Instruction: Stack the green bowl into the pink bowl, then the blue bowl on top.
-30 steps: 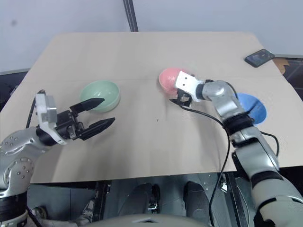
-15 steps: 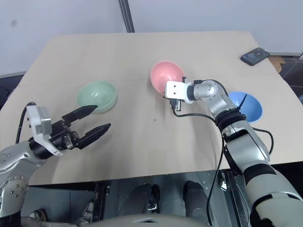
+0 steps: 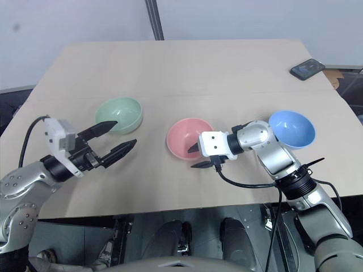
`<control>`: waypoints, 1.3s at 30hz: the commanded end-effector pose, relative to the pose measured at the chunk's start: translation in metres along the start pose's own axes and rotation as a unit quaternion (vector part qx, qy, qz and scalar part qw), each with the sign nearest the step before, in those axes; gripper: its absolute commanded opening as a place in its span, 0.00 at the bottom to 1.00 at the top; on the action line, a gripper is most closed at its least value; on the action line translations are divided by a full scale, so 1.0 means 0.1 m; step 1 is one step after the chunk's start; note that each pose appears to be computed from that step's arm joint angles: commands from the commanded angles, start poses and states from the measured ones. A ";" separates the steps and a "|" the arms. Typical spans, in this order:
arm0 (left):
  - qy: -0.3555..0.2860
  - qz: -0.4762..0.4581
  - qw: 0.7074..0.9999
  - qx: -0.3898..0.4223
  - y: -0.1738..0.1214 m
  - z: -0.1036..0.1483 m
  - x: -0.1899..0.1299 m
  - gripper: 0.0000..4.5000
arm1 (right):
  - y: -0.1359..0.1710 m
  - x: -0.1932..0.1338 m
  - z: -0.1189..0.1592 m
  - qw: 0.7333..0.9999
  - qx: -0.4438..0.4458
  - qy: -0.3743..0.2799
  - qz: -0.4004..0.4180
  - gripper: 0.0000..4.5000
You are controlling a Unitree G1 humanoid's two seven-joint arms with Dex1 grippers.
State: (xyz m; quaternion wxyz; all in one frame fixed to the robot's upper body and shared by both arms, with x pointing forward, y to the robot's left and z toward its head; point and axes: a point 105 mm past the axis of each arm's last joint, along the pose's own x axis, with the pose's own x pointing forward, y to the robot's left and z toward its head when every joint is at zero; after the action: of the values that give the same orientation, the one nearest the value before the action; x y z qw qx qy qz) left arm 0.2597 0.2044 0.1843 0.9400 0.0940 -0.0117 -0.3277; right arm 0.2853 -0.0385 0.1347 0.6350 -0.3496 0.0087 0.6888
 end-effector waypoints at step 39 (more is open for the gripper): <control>0.021 -0.356 0.880 0.312 -0.82 0.51 0.93 0.01 | 0.16 -1.36 0.23 0.924 0.108 -0.025 -0.365 1.00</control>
State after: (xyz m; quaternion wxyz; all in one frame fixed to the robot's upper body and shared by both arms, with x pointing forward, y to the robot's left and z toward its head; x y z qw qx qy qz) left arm 0.2850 0.0806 0.2094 0.7091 0.3773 -0.0349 -0.5946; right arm 0.2576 -0.1513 0.1963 0.8774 -0.2217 -0.0271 0.4245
